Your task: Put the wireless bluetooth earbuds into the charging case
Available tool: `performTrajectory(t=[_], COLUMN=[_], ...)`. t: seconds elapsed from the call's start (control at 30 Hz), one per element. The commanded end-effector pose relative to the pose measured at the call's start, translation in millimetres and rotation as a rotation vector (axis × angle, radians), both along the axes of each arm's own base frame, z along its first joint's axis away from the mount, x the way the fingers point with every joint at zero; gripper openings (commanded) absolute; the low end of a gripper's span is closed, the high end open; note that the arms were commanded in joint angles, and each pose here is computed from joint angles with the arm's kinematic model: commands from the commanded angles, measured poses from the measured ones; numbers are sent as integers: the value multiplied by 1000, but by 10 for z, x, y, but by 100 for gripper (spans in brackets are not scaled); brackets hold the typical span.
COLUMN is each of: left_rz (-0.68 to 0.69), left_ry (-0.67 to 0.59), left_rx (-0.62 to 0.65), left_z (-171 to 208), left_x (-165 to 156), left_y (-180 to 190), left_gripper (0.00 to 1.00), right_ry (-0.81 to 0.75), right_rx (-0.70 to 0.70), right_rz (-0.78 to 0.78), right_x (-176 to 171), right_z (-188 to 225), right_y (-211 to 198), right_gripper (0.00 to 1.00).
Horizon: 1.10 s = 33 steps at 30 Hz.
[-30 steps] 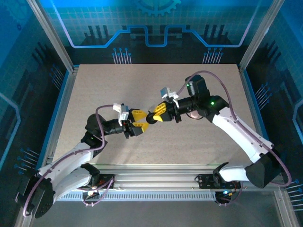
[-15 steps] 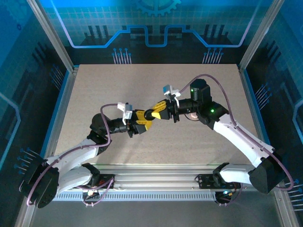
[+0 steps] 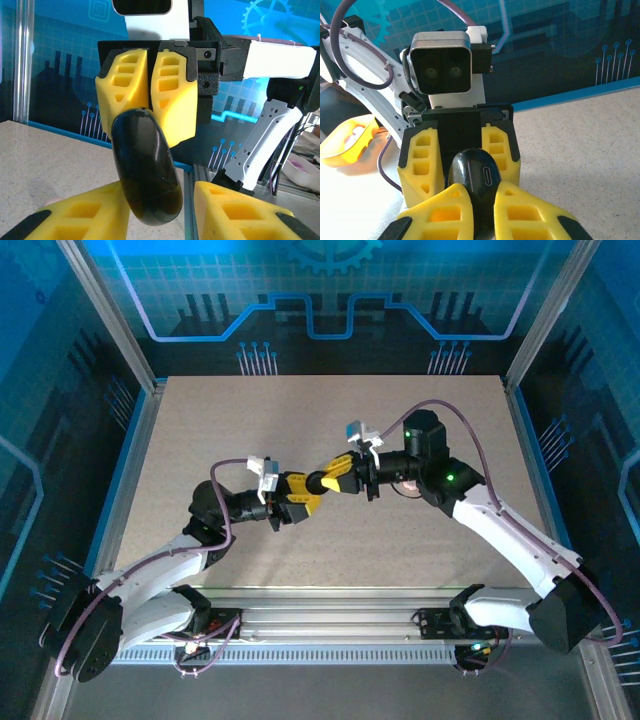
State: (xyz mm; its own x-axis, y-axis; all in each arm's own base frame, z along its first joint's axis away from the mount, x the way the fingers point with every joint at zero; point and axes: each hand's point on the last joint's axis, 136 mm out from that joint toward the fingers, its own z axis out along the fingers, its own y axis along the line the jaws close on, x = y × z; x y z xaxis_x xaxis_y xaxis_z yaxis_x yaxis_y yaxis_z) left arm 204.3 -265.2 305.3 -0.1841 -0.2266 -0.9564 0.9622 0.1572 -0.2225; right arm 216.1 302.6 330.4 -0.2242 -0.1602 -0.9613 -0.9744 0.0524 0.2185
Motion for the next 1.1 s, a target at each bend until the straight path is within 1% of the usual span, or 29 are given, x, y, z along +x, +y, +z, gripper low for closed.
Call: performTrajectory(t=[0.0, 0.17, 0.27, 0.3, 0.33, 0.37, 0.4, 0.47, 0.5, 0.6, 0.7, 0.8, 0.87, 0.93, 1.07], left_rz=[-18, -1, 15, 19, 23, 26, 30, 43, 49, 74, 90, 82, 71, 63, 38], left_ry=[-51, -46, -39, -31, -27, -22, -18, -11, -10, 7, 8, 7, -2, -16, -39], left_rx=[-44, -33, -18, -8, 6, 23, 41, 95, 123, 260, 425, 571, 633, 671, 711], left_z=[235, 216, 196, 181, 166, 141, 118, 38, 5, -179, -364, -545, -607, -632, -652], left_x=[-71, -45, -31, -22, -22, -22, -24, -27, -32, -38, -50, -88, -116, -135, -188], left_y=[9, 14, 24, 22, 23, 24, 26, 36, 44, 87, 152, 222, 256, 280, 302], left_gripper=[32, 18, 15, 14, 13, 13, 12, 12, 12, 12, 11, 11, 10, 10, 11], right_ry=[-32, -30, -27, -31, -35, -45, -60, -95, -119, -213, -305, -404, -474, -522, -539], right_rx=[6, 0, -18, -26, -38, -51, -65, -108, -131, -227, -359, -502, -594, -653, -649], right_rz=[-7, -4, -5, -7, -12, -18, -23, -34, -39, -41, -44, -14, 29, 77, 145], right_x=[-18, -27, -34, -38, -37, -37, -39, -44, -46, -82, -98, -133, -175, -215, -269], right_z=[28, 12, -28, -38, -57, -66, -71, -78, -68, -34, -47, -161, -288, -390, -443], right_y=[-2, -6, -15, -22, -33, -50, -66, -119, -148, -263, -370, -408, -377, -327, -140], right_gripper=[8, 9, 12, 16, 25, 31, 35, 44, 46, 50, 55, 58, 60, 61, 61])
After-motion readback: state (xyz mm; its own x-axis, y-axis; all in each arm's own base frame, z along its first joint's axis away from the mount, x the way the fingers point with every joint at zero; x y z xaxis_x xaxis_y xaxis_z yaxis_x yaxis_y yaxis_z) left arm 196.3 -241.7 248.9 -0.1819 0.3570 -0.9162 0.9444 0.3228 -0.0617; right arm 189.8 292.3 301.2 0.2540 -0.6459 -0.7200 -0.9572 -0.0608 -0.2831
